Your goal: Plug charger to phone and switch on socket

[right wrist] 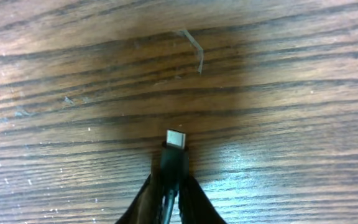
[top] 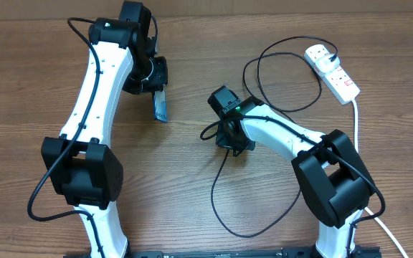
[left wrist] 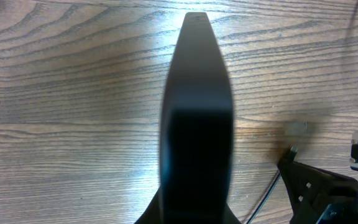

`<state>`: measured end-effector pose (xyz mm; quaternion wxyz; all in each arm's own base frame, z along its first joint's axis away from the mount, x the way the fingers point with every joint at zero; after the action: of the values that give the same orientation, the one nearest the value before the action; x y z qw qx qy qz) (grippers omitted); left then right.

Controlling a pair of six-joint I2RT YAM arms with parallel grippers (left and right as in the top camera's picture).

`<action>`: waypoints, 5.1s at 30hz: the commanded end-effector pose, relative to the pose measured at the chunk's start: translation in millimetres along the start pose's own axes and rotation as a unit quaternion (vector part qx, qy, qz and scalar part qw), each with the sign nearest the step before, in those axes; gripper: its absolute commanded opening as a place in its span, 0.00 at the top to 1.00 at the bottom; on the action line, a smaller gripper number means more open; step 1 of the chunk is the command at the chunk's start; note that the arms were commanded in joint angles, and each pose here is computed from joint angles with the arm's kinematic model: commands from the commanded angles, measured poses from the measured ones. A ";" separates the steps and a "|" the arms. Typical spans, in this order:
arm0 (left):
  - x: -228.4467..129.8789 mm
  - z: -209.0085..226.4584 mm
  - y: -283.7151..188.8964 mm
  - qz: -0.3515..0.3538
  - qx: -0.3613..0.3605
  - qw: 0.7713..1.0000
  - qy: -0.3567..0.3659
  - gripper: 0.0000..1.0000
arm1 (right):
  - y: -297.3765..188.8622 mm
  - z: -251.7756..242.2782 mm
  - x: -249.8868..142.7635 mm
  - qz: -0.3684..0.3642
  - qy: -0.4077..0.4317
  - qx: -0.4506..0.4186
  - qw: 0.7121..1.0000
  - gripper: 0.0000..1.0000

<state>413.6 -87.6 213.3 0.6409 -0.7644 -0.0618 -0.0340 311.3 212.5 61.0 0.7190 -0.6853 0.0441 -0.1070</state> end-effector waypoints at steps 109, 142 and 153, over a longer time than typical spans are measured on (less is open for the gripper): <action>2.2 1.3 -45.0 -0.002 -0.367 0.929 0.040 0.96 | -144.3 31.6 -2.2 0.164 -0.188 0.528 0.812 0.96; 4.6 16.9 -34.7 0.002 -0.294 0.956 0.013 0.96 | -26.4 -6.5 27.6 -0.027 0.072 0.052 0.996 0.96; 4.1 17.0 -34.7 0.004 -0.294 0.956 0.012 0.96 | -2.7 -8.7 25.1 -0.008 0.072 0.029 0.997 0.72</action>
<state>413.3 -61.4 240.4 0.3996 -0.9142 -0.0381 -0.0558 333.5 199.6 66.3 0.7380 -0.6494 0.0903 -0.1600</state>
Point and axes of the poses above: each gripper's point midway between its finger pads, its own y axis out along the fingers, its own z axis along the line the jaws close on, x = y × z, the point moved 6 cm from there along -y, back along the fingers, and after that the axes turned 2 degrees about y, right-handed, at the moved point
